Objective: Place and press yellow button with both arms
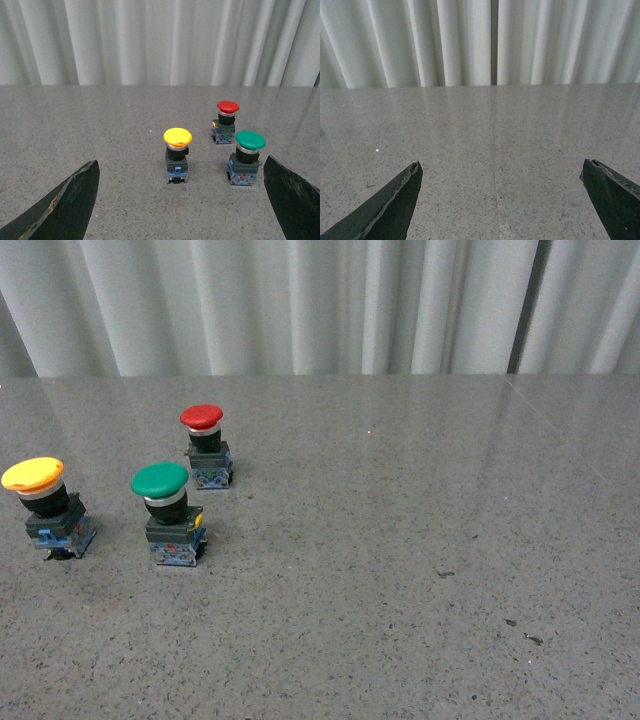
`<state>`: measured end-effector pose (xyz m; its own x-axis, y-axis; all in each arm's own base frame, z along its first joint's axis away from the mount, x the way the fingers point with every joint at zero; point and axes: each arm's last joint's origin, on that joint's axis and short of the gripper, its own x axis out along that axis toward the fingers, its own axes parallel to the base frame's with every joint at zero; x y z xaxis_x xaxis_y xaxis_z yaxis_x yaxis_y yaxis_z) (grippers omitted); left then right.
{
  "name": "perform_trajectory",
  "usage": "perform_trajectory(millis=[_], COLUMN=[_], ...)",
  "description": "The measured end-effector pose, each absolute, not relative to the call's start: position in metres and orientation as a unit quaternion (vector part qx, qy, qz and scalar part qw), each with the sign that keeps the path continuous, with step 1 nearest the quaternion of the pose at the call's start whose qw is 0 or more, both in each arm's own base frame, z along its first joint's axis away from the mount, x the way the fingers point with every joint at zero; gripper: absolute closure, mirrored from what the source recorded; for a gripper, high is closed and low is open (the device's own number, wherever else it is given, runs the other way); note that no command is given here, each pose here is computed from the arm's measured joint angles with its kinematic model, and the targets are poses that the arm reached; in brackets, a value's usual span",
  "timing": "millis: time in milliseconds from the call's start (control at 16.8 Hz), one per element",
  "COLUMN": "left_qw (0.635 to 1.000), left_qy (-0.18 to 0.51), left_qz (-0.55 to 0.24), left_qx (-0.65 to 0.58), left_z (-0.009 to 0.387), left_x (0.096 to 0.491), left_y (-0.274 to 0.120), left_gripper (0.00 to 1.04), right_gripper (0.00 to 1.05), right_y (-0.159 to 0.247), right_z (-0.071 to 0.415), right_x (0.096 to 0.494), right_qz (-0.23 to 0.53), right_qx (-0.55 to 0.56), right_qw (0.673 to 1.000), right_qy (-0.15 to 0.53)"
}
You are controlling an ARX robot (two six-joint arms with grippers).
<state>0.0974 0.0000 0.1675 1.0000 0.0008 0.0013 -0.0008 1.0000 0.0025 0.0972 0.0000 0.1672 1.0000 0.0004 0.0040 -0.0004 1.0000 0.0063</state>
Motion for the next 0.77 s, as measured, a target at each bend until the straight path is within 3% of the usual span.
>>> perform_trajectory(millis=[774], left_qw=[1.000], left_qy=[-0.001], left_qz=[0.000], left_qx=[0.001], left_z=[0.1675], left_x=[0.0974], left_y=[0.0000], left_gripper=[0.07], right_gripper=[0.06], right_y=[0.0000], right_z=[0.1672], right_x=[0.0972], right_qz=[0.000], right_qx=[0.003], right_qw=[1.000], right_qy=[-0.002])
